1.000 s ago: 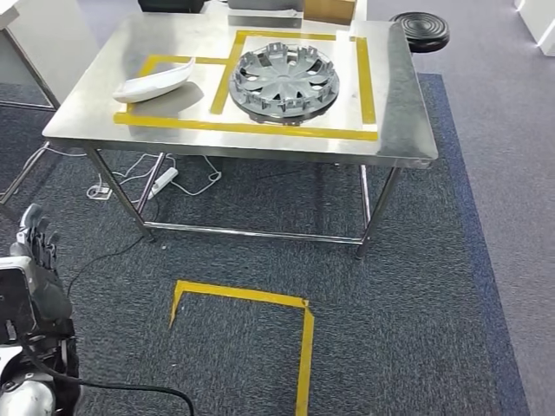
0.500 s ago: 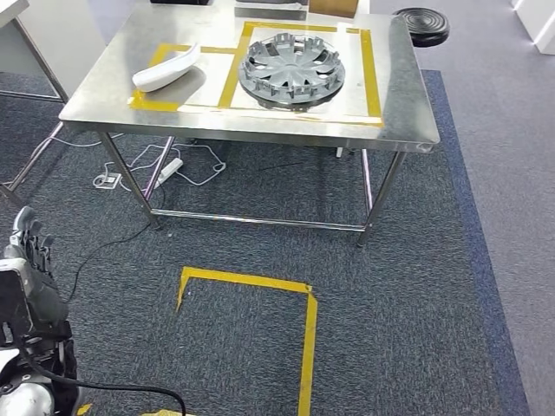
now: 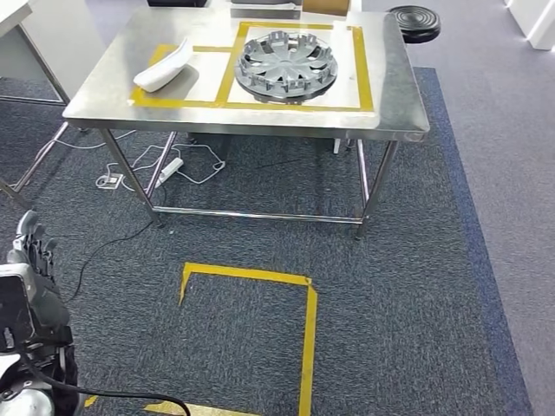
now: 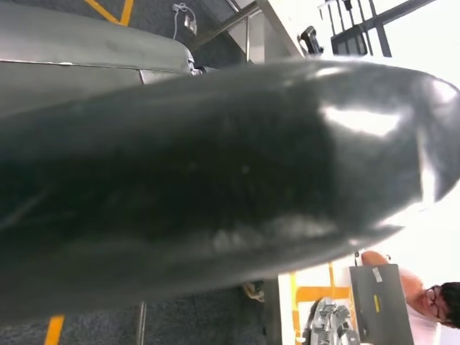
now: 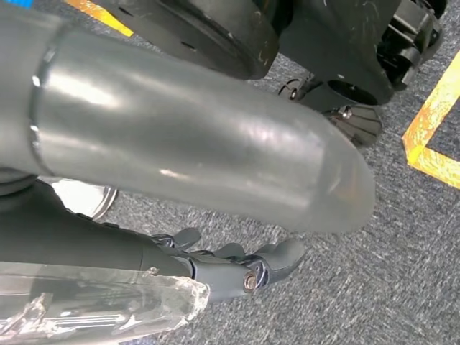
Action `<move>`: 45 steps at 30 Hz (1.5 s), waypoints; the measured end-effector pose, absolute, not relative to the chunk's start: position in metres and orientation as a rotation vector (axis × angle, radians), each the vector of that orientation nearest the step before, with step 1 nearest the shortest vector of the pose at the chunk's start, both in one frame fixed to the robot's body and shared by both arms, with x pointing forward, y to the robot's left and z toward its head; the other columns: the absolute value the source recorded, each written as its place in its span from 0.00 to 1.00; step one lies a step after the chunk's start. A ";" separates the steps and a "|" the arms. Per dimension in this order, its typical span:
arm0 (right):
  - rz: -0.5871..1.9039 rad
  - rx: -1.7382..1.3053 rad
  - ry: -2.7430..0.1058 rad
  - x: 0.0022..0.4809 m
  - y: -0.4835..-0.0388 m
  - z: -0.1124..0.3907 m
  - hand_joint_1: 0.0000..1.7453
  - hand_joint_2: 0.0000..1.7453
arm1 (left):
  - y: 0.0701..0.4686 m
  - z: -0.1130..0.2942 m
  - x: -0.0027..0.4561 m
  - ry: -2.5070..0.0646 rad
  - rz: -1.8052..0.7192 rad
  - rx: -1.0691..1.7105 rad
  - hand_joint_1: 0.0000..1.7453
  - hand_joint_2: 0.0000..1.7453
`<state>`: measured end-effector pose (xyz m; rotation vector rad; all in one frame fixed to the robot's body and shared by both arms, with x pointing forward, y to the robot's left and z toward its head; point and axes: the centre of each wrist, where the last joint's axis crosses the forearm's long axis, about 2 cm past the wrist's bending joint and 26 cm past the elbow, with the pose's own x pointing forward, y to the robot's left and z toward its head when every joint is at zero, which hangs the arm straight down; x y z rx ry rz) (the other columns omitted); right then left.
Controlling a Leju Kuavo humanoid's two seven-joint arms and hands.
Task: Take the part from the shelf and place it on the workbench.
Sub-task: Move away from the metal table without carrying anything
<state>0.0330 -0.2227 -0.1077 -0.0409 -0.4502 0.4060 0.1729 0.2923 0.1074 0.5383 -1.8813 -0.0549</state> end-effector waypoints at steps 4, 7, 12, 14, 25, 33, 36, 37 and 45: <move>0.406 -0.037 -0.456 0.032 -0.223 -0.108 0.00 0.00 | 0.292 0.107 0.173 -1.878 -0.055 0.539 0.00 0.00; 0.404 -0.019 -0.452 0.031 -0.222 -0.108 0.00 0.00 | 0.292 0.107 0.173 -1.878 -0.052 0.538 0.00 0.00; 0.398 0.003 -0.448 0.029 -0.222 -0.108 0.00 0.00 | 0.292 0.107 0.173 -1.877 -0.053 0.535 0.00 0.00; 0.392 0.005 -0.449 0.030 -0.222 -0.108 0.00 0.00 | 0.292 0.107 0.173 -1.877 -0.052 0.534 0.00 0.00; 0.385 0.016 -0.444 0.030 -0.222 -0.108 0.00 0.00 | 0.291 0.107 0.172 -1.872 -0.037 0.520 0.00 0.00; 0.385 0.014 -0.439 0.030 -0.222 -0.108 0.00 0.00 | 0.290 0.106 0.172 -1.858 -0.017 0.509 0.00 0.00; 0.385 0.013 -0.434 0.028 -0.222 -0.108 0.00 0.00 | 0.290 0.104 0.172 -1.821 -0.016 0.493 0.00 0.00; 0.385 0.013 -0.432 0.028 -0.223 -0.108 0.00 0.00 | 0.290 0.102 0.171 -1.801 -0.017 0.484 0.00 0.00; 0.385 0.012 -0.430 0.028 -0.223 -0.108 0.00 0.00 | 0.298 0.077 0.162 -1.664 -0.018 0.480 0.00 0.00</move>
